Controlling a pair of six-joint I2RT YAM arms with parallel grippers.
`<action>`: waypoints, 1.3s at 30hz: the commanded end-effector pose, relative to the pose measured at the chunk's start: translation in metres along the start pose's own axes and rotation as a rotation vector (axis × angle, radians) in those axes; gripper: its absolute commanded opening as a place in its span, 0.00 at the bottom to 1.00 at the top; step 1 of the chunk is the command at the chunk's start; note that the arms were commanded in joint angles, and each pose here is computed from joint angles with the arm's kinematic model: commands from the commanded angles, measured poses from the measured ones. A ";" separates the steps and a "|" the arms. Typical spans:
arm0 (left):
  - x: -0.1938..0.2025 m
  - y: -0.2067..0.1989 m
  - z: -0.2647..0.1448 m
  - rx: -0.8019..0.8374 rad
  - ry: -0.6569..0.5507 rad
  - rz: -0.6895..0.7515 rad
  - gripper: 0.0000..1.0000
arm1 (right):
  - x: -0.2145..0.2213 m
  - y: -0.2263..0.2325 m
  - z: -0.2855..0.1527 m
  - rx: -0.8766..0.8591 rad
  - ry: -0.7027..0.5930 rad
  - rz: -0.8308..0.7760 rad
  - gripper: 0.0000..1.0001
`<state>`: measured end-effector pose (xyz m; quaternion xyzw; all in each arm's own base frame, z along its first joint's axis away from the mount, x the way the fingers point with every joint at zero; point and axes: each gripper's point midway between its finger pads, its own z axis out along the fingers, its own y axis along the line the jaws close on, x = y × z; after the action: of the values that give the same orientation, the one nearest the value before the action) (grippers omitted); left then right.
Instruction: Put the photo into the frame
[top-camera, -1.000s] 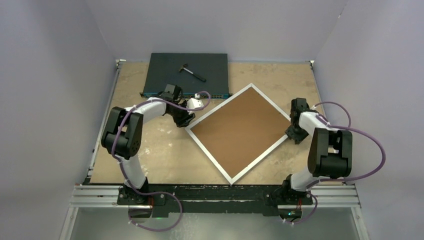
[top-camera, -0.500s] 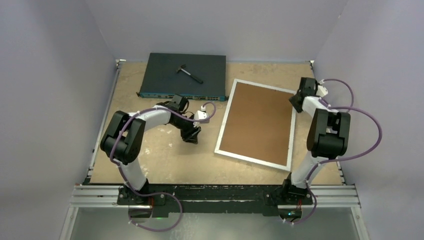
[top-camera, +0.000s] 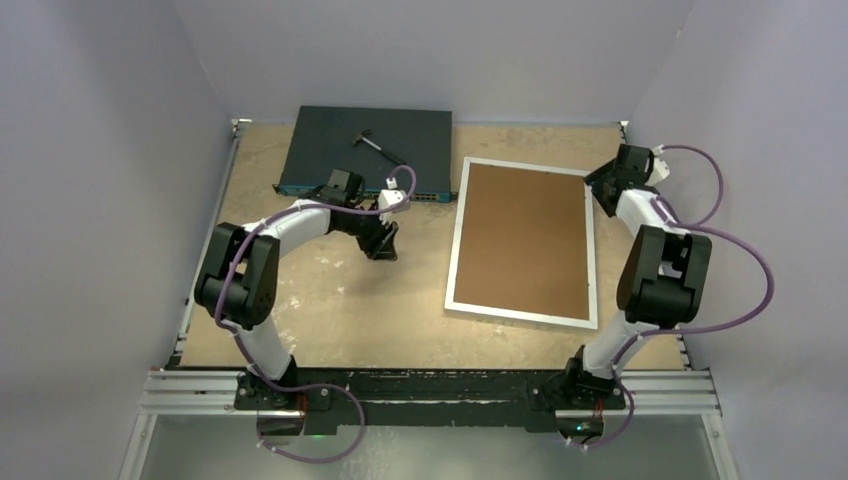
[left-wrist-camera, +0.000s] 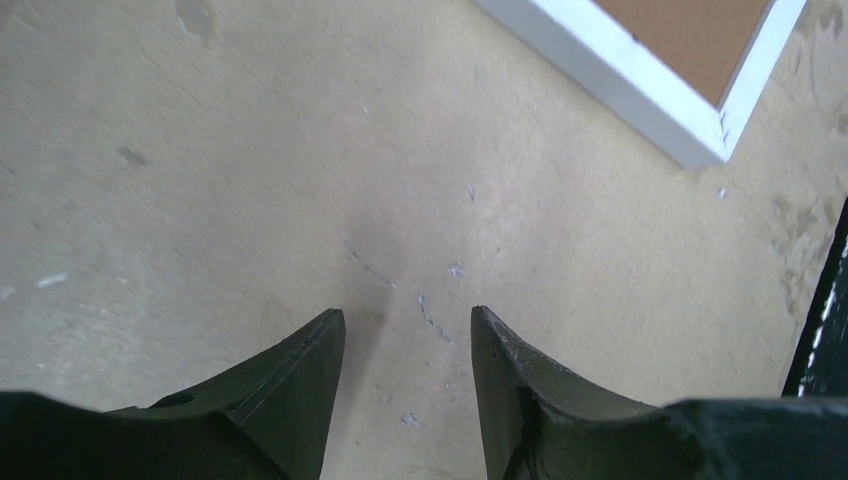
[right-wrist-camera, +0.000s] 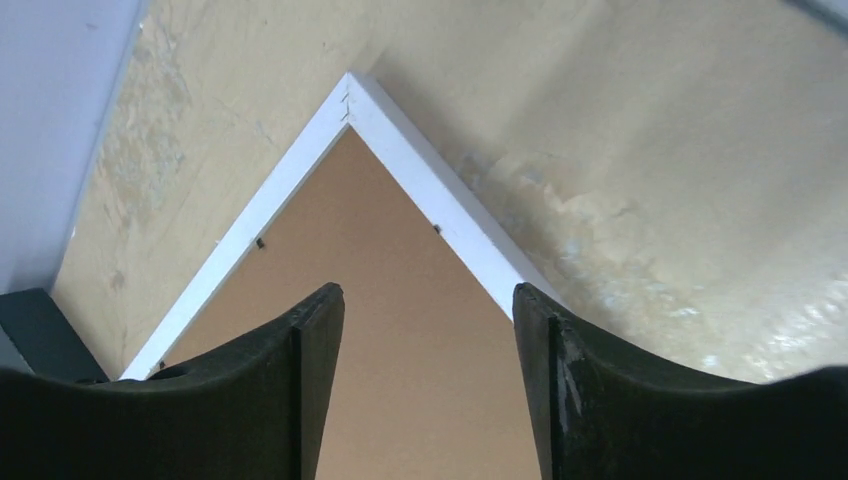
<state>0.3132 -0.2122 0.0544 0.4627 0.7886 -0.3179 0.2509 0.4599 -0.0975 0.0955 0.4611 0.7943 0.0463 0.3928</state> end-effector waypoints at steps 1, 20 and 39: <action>-0.053 0.004 -0.005 -0.037 -0.116 0.011 0.49 | -0.026 -0.004 -0.024 -0.011 -0.102 -0.034 0.68; -0.086 0.031 0.012 -0.101 -0.168 -0.016 0.50 | 0.069 -0.066 -0.063 -0.050 0.087 -0.016 0.71; -0.083 0.034 0.014 -0.106 -0.143 -0.061 0.51 | 0.076 -0.091 -0.037 0.035 0.074 0.020 0.71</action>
<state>0.3706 -0.2493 0.0823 0.4034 0.8023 -0.3117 0.3106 0.3555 -0.0959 0.0541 0.4720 0.7998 0.0142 0.3706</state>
